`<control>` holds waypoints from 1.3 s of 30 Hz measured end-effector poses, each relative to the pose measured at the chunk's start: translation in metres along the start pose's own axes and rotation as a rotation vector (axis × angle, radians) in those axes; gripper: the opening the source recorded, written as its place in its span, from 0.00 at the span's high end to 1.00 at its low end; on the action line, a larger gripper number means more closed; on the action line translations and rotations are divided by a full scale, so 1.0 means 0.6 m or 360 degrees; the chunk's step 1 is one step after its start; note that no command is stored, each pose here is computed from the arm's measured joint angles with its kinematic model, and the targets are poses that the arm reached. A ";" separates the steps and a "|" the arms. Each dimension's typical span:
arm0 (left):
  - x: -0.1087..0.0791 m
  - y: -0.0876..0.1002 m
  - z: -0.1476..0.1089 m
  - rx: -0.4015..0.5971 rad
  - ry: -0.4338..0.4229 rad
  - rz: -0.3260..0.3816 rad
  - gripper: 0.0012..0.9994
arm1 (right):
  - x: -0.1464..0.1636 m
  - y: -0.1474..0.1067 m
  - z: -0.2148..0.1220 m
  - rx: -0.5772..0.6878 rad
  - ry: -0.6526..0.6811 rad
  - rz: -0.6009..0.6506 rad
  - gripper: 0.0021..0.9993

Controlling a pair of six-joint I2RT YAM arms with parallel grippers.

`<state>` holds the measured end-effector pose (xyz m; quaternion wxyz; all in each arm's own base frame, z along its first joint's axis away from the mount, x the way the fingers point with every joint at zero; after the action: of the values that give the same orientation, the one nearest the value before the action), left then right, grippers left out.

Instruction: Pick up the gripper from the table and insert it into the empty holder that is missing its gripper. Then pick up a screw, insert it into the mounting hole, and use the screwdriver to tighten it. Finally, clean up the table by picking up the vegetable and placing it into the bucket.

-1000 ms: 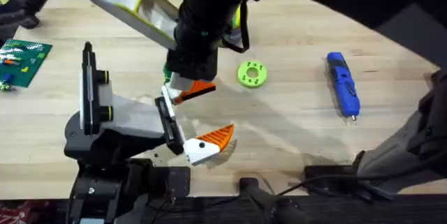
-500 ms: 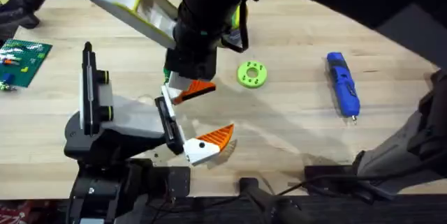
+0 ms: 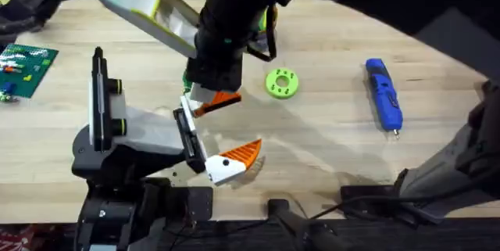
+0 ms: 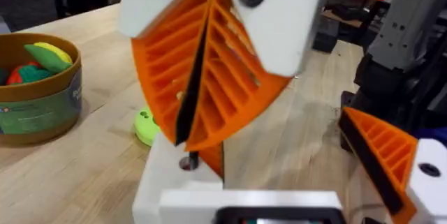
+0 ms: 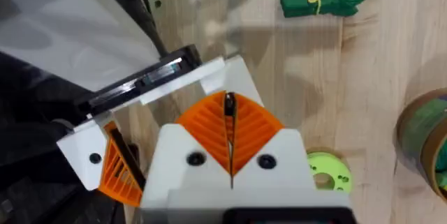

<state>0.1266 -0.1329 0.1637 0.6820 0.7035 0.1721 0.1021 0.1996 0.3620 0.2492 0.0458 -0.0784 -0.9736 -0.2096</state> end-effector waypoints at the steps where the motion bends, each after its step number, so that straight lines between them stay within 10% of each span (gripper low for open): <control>1: 0.000 0.000 0.000 0.0000 0.0000 0.0000 0.01 | 0.000 0.000 0.000 -0.0001 0.0000 0.0000 0.99; 39: 0.000 0.000 0.000 0.0000 0.0000 0.0000 0.01 | -0.001 -0.002 0.006 0.0004 0.0001 -0.0024 0.99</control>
<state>0.1266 -0.1329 0.1637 0.6820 0.7035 0.1721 0.1021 0.2001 0.3626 0.2453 0.0447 -0.0709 -0.9744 -0.2086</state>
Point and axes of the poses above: each hand's point on the last joint's axis, 136 mm out from that joint toward the fingers, its own z axis out along the fingers, its own x axis along the line the jaws close on, y = z × x, the point moved 3 cm from there along -z, back along the fingers, and after that the axes turned 5 degrees about z, right-handed, at the moved point
